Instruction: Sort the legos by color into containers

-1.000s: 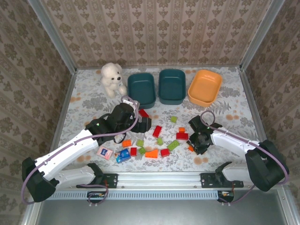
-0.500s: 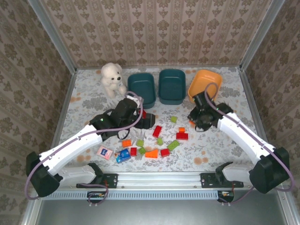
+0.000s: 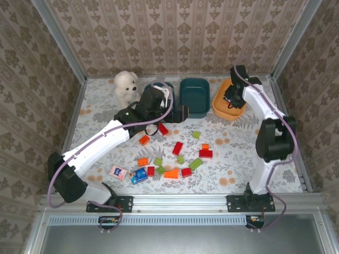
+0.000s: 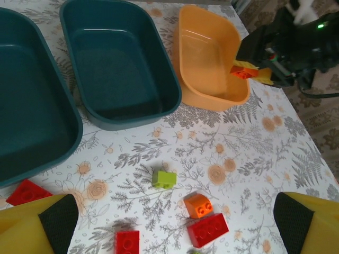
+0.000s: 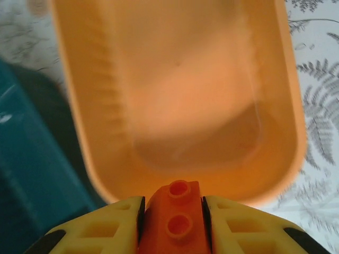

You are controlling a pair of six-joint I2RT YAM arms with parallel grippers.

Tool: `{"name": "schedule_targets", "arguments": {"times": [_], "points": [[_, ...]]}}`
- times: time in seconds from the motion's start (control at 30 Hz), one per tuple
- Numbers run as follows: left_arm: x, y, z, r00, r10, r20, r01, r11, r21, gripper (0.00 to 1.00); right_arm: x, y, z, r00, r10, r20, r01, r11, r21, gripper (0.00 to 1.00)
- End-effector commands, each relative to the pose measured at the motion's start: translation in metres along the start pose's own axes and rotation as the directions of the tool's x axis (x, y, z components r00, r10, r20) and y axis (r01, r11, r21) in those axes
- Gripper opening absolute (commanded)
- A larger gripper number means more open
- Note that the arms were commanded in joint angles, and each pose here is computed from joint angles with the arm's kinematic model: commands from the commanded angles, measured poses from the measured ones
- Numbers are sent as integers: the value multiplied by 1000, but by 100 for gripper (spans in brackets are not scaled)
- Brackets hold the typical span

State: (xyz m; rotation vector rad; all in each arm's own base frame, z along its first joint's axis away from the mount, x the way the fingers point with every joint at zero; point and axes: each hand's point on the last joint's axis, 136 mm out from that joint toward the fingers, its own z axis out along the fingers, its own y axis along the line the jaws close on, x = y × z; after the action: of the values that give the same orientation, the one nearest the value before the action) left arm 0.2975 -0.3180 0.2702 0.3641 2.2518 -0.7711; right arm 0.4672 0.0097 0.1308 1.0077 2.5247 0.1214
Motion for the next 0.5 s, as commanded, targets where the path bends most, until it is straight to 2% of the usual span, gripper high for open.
{"name": "schedule_targets", "arguments": {"times": [0.0, 0.2, 0.37, 0.47], "points": [[-19, -7, -2, 999, 16, 36, -17, 999, 30, 99, -7, -1, 23, 999, -17, -50, 18, 999, 27, 25], [-17, 1, -4, 1000, 11, 27, -11, 1000, -6, 99, -7, -1, 72, 990, -30, -135, 39, 997, 69, 27], [-9, 10, -10, 1000, -5, 23, 5, 999, -35, 99, -3, -4, 90, 984, -28, -178, 47, 994, 103, 35], [-6, 15, -13, 1000, -10, 17, 11, 999, -51, 99, -5, -2, 91, 984, -21, -178, 39, 994, 102, 46]]}}
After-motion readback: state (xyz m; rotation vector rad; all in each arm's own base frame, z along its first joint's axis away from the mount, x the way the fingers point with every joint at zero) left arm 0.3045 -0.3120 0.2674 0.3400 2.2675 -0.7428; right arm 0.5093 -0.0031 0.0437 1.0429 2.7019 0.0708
